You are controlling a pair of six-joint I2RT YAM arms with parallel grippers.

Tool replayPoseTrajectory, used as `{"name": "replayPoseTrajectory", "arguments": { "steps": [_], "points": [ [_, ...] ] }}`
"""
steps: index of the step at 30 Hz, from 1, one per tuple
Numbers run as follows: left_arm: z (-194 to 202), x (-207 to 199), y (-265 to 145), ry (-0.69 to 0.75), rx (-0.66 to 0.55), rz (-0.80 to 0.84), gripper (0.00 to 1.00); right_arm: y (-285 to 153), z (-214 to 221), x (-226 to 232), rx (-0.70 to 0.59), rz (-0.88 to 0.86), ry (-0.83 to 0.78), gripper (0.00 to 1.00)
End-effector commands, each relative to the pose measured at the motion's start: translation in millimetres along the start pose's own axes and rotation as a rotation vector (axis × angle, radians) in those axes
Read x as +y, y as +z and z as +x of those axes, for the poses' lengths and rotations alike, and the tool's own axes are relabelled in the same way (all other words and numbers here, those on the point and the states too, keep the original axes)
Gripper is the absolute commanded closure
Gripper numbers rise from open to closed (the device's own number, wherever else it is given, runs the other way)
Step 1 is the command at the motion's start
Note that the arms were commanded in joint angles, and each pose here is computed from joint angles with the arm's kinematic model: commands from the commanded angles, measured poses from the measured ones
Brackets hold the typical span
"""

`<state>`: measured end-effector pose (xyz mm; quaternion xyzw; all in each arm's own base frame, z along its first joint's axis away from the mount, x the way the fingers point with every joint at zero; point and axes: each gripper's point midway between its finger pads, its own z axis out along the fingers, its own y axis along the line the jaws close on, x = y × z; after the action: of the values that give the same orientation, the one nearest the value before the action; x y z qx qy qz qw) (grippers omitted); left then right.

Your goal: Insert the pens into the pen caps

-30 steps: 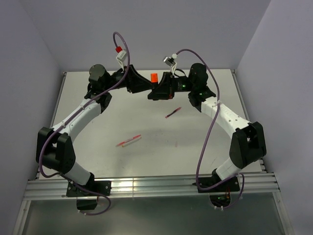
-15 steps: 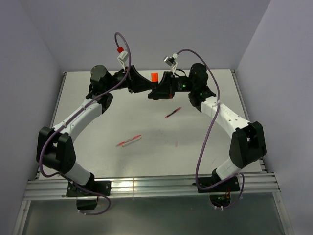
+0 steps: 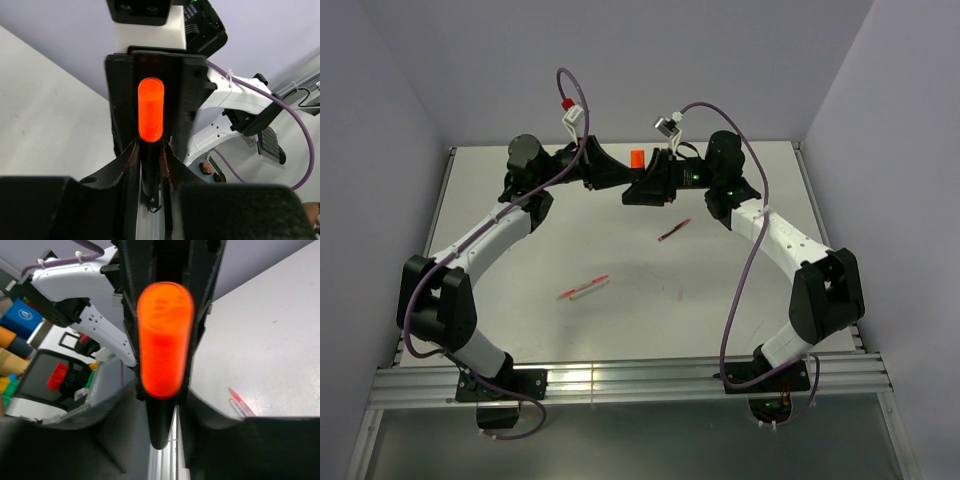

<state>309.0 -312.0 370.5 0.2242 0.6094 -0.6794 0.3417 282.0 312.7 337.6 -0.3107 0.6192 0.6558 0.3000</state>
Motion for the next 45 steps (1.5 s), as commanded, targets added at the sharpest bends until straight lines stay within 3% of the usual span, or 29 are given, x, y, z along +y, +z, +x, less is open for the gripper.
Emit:
{"name": "replayPoseTrajectory", "arguments": {
  "steps": [1,3,7,15,18,19,22,26,27,33,39,41,42,45],
  "points": [
    [-3,10,-6,0.002,-0.003,-0.033,1.00,3,0,8,-0.002,-0.023,-0.054,0.51],
    [1,16,-16,0.015,0.003,-0.057,1.00,0,0,4,-0.008,-0.012,-0.044,0.24],
    [8,42,-49,0.004,0.011,-0.168,1.00,-10,7,-10,-0.019,0.027,-0.021,0.02],
    [46,125,-149,-0.053,0.182,-0.505,1.00,-53,30,-59,-0.037,0.187,0.039,0.00],
    [64,161,-208,-0.093,0.224,-0.675,1.00,-80,45,-96,0.018,0.405,0.001,0.00],
    [64,173,-233,-0.110,0.216,-0.747,1.00,-86,45,-104,0.055,0.455,-0.097,0.00],
    [79,204,-285,-0.161,0.285,-0.916,1.00,-99,59,-115,0.094,0.558,-0.082,0.00],
    [69,226,-326,0.097,0.479,-1.059,1.00,-110,70,-120,0.107,0.593,-0.087,0.00],
    [63,233,-346,0.148,0.528,-1.161,1.00,-112,72,-121,0.109,0.600,-0.083,0.00],
    [0,253,-401,0.401,0.621,-1.471,1.00,-117,76,-127,0.124,0.632,-0.085,0.00],
    [-41,273,-405,0.726,0.725,-1.635,1.00,-119,76,-134,0.131,0.661,-0.082,0.00],
    [-38,283,-392,0.829,0.820,-1.631,1.00,-120,76,-135,0.133,0.665,-0.085,0.00],
    [-54,286,-382,0.922,0.790,-1.650,1.00,-121,74,-136,0.134,0.676,-0.092,0.00],
    [-53,316,-368,1.003,0.857,-1.644,1.00,-125,74,-138,0.142,0.702,-0.108,0.00]
  ]
}}
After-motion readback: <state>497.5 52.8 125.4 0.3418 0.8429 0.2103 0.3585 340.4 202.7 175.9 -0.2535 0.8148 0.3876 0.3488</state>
